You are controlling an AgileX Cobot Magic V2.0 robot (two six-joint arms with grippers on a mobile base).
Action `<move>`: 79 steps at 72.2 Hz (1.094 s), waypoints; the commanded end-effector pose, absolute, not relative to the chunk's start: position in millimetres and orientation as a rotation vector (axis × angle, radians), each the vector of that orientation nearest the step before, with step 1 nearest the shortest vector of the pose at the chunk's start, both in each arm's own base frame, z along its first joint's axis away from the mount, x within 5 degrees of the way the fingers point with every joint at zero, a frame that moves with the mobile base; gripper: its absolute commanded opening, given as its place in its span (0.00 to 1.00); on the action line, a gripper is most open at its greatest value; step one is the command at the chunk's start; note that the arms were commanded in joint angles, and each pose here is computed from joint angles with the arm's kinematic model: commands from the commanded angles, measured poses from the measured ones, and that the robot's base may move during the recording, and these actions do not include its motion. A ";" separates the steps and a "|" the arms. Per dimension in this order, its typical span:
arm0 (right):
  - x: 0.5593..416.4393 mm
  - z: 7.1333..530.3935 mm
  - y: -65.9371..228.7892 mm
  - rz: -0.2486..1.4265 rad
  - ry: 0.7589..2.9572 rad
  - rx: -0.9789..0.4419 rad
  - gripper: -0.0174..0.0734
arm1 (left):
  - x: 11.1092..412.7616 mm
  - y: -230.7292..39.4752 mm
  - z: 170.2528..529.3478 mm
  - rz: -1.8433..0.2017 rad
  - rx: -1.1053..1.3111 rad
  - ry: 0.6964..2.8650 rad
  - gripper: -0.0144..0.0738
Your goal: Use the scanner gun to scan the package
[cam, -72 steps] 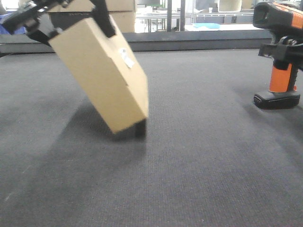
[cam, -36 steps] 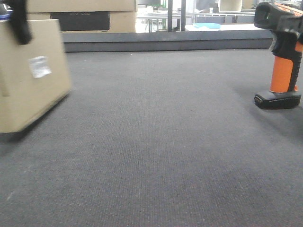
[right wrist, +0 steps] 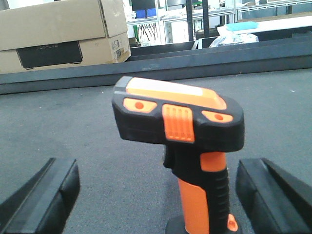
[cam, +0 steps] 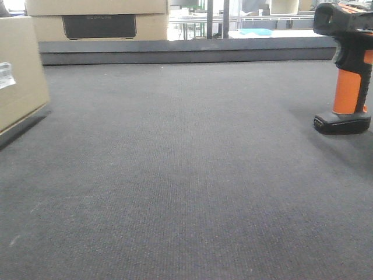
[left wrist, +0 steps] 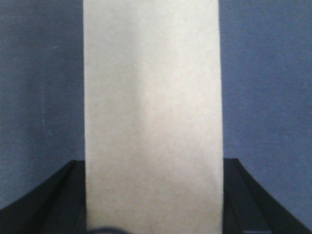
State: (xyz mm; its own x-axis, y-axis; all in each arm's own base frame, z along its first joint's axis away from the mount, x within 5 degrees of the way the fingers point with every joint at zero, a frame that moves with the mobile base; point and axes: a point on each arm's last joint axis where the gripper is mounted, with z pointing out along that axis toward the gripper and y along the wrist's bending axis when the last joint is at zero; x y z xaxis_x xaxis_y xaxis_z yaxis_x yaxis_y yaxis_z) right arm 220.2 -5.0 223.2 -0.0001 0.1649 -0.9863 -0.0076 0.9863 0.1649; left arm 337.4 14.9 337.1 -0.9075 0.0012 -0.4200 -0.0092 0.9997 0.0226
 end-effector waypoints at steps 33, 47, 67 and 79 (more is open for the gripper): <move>218.6 224.3 -4.8 0.136 1.558 0.116 0.81 | 337.7 18.5 321.9 -0.013 -0.030 2.656 0.04; 218.6 224.1 -4.8 0.136 1.560 0.116 0.81 | 337.9 18.5 322.0 -0.012 -0.030 2.653 0.09; 218.6 224.1 -4.8 0.136 1.560 0.116 0.81 | 336.5 18.4 321.2 -0.014 -0.029 2.671 0.67; 218.4 224.4 -4.8 0.135 1.561 0.116 0.81 | 337.3 18.5 322.1 -0.013 -0.029 2.662 0.86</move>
State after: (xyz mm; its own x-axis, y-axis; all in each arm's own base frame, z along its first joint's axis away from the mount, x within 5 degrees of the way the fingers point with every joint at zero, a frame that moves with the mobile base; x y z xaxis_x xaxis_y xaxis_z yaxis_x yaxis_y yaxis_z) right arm 220.2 -4.9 222.4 -0.0094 0.1634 -0.9865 -0.0074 0.9865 0.1635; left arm 339.2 18.6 316.5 -0.8985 -0.0210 -0.4385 -0.0187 0.9998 -0.0095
